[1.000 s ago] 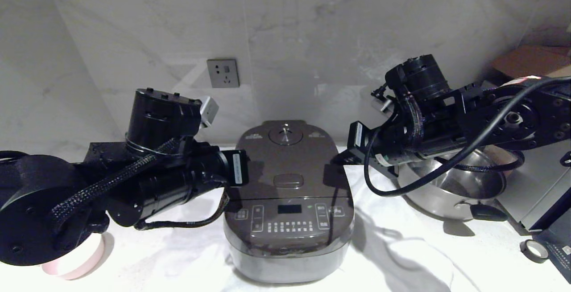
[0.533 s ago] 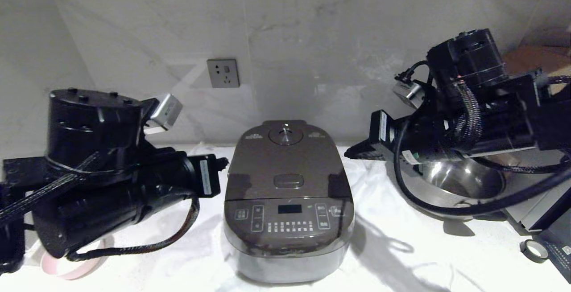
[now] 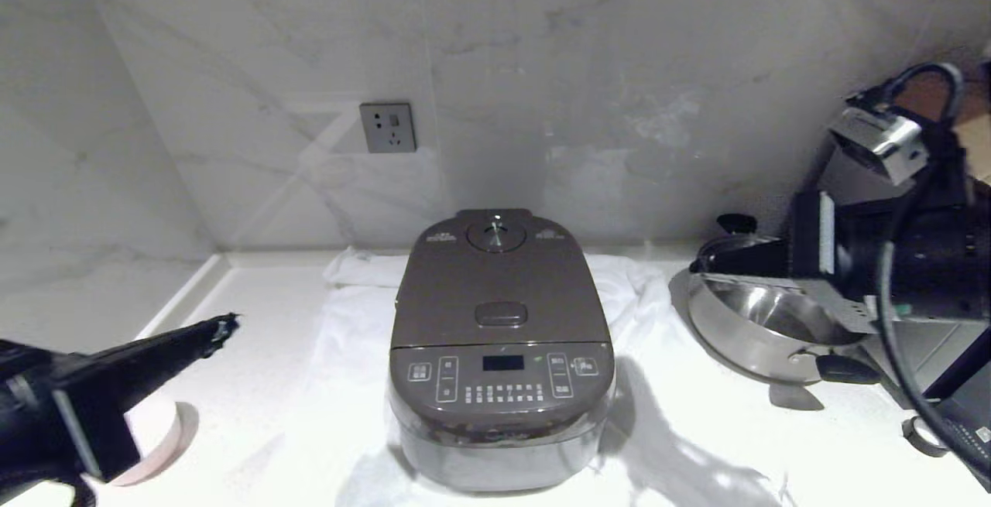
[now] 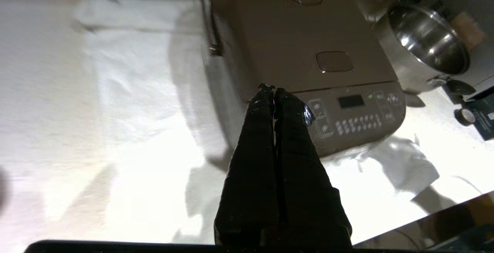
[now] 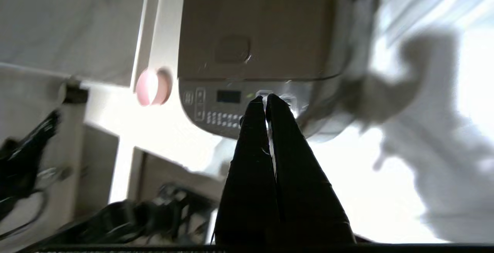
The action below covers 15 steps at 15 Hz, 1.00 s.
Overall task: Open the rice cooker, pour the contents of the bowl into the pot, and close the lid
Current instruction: Press the start button
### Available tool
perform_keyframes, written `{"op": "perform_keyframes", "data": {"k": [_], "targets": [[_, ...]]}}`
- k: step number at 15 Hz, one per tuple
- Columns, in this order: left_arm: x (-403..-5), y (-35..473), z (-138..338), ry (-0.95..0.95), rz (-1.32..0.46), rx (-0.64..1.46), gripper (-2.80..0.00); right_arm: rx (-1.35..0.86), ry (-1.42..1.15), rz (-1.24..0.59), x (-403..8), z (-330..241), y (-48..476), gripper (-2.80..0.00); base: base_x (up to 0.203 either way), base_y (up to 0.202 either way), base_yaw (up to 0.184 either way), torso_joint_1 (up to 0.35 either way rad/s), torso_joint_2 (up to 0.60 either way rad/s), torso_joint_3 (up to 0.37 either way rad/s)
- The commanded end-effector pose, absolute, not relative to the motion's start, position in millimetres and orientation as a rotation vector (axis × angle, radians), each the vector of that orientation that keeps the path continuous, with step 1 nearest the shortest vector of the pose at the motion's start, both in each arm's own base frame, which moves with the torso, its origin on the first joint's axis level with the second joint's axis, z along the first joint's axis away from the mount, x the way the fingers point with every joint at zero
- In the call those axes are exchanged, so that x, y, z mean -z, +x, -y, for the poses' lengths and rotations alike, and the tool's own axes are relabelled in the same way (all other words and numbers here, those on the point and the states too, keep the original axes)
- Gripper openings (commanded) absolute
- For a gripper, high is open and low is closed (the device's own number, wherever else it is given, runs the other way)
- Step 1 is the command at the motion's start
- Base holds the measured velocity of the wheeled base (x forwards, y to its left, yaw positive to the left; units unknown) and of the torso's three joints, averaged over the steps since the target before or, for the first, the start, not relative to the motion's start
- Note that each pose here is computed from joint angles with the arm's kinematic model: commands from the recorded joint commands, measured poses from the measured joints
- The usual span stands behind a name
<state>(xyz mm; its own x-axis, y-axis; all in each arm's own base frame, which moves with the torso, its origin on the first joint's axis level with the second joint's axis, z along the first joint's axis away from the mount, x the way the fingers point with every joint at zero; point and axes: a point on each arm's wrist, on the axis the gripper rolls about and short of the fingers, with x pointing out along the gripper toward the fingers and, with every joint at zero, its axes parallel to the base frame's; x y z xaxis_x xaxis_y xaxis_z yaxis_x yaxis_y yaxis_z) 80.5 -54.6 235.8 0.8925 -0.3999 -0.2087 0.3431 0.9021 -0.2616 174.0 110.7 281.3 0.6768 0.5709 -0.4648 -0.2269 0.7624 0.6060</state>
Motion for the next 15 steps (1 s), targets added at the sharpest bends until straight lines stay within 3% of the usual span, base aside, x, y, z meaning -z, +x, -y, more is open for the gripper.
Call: {"op": "perform_keyframes", "data": {"k": [1, 6, 10, 12, 15], "targets": [[-237.2, 33.3, 15.8, -0.231, -0.075, 0.349, -2.8, -0.465, 0.54, -0.541, -301.7, -85.3, 135.6, -2.8, 0.0, 0.0, 0.0, 0.0, 0.0, 0.0], [-237.6, -17.0, -9.5, -0.007, 0.117, 0.011, -2.8, -0.421, 0.493, -0.537, -296.5, -79.1, 127.8, -2.8, 0.0, 0.0, 0.0, 0.0, 0.0, 0.0], [-233.3, -46.0, -2.6, 0.15, 0.207, -0.259, -2.8, -0.416, 0.487, -0.549, -293.7, -80.8, 130.6, -2.8, 0.0, 0.0, 0.0, 0.0, 0.0, 0.0], [-220.0, -45.5, -1.0, 0.169, 0.191, -0.26, -2.8, -0.417, 0.488, -0.548, -294.0, -81.0, 130.8, -2.8, 0.0, 0.0, 0.0, 0.0, 0.0, 0.0], [-185.2, -50.3, -2.2, 0.112, 0.167, -0.096, -2.8, -0.433, 0.454, -0.525, -297.3, -81.2, 131.4, -2.8, 0.0, 0.0, 0.0, 0.0, 0.0, 0.0]]}}
